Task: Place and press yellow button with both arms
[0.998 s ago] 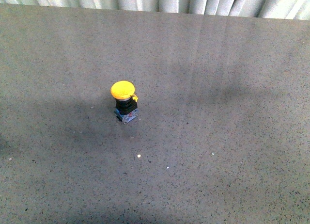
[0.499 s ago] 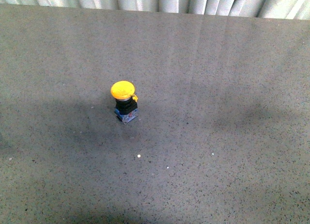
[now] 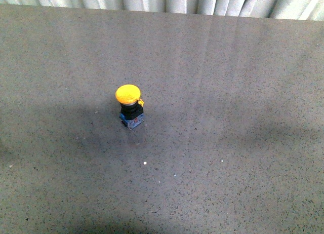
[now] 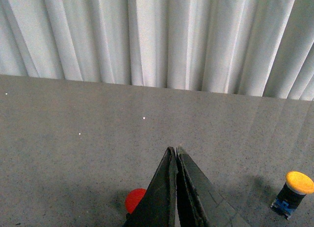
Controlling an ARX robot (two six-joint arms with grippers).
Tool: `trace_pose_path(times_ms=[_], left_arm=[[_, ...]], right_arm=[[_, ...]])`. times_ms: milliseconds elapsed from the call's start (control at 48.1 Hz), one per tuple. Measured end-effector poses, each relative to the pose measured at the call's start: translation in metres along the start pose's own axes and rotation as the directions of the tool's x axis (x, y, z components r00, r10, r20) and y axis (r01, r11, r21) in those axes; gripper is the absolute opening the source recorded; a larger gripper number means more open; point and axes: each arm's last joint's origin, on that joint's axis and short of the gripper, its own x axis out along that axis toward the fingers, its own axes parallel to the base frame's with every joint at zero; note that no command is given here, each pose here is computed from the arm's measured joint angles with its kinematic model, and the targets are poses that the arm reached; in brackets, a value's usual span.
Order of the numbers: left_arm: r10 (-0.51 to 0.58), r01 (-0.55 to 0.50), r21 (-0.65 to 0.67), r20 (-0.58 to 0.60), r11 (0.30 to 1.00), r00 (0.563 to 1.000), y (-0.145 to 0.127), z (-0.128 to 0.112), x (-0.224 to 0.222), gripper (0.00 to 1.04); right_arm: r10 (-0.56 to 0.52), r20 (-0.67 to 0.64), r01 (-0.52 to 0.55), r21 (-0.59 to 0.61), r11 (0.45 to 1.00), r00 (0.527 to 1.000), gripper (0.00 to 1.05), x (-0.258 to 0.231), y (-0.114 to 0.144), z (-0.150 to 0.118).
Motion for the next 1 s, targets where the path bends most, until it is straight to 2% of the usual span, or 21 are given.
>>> trace_pose_path(times_ms=[998], left_arm=[[0.0, 0.0, 0.0, 0.0, 1.0, 1.0, 0.0, 0.0, 0.0, 0.01]], right_arm=[[0.0, 0.013, 0.0, 0.0, 1.0, 1.0, 0.01, -0.026, 0.0, 0.003]])
